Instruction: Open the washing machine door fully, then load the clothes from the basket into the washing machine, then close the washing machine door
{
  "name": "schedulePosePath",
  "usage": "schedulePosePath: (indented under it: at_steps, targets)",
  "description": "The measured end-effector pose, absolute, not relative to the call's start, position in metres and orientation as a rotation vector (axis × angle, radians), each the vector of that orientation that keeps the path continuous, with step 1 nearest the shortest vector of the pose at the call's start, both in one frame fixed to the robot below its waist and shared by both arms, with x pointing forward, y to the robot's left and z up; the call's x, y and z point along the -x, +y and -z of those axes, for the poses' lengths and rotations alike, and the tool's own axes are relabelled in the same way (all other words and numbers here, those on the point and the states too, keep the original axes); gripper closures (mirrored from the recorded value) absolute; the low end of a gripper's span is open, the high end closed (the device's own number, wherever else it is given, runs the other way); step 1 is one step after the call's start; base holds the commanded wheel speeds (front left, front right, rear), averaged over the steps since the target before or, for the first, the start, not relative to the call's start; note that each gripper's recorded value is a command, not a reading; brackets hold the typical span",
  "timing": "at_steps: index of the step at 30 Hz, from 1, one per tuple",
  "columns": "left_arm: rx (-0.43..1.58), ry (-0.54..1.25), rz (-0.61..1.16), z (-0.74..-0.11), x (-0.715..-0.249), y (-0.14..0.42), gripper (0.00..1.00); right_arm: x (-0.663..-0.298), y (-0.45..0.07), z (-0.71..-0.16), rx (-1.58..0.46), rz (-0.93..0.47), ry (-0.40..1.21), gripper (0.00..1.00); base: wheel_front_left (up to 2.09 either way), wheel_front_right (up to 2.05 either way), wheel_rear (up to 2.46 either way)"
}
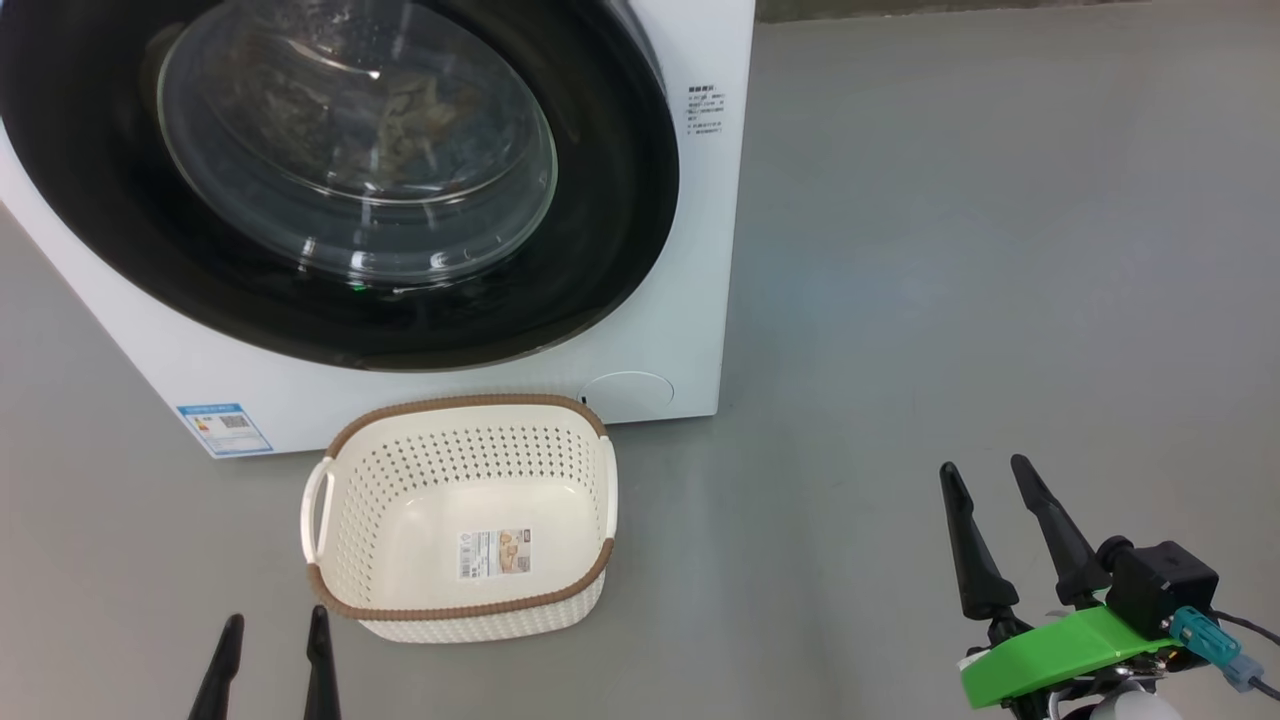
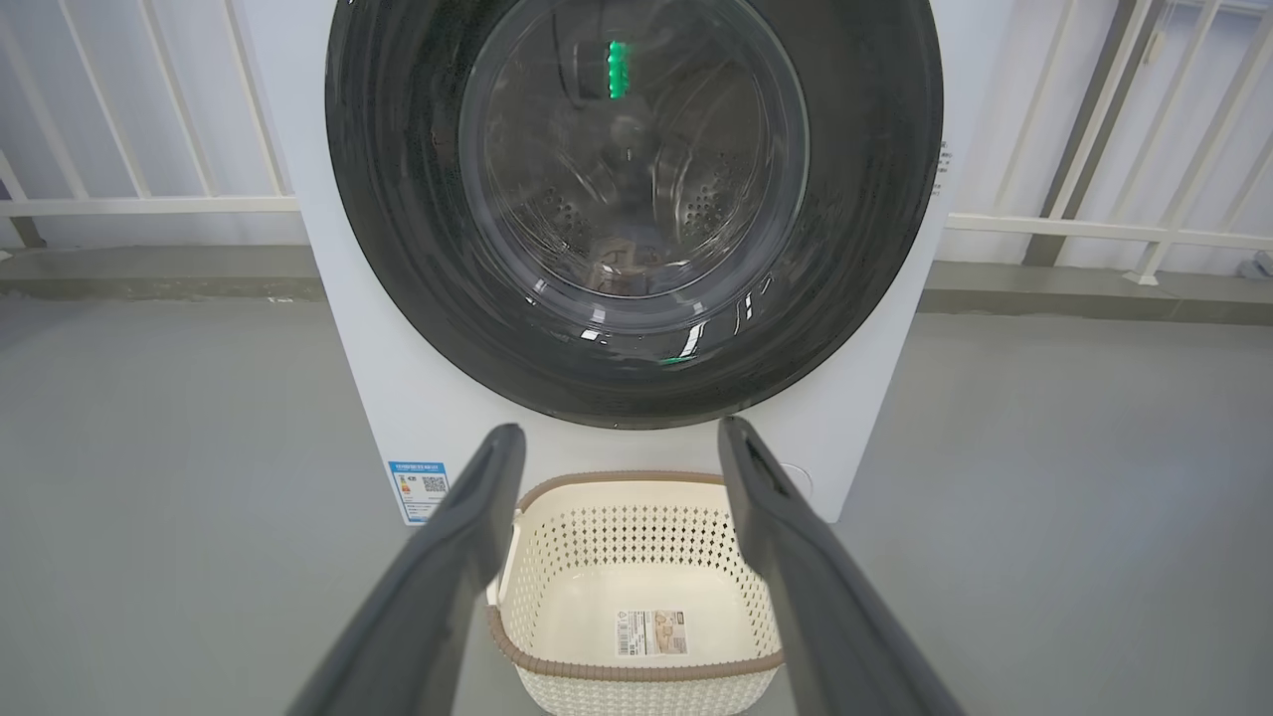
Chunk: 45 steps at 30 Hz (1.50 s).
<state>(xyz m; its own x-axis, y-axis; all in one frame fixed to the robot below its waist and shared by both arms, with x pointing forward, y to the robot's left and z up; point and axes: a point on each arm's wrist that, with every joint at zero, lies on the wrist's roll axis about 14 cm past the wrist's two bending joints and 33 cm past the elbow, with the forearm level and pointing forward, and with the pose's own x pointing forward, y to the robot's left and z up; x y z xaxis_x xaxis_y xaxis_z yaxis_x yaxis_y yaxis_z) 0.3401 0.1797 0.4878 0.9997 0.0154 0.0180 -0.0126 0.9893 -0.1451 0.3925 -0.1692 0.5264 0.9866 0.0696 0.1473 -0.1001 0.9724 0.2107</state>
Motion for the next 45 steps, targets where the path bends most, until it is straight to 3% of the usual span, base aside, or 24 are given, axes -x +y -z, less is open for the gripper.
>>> schedulePosePath:
  at_steps: [45]
  targets:
    - [0.129,-0.02,-0.009,-0.489,-0.328,0.175,0.0,-0.381,-0.17,-0.519,-0.224,-0.08,-0.118,0.0,0.0,0.0,0.0]
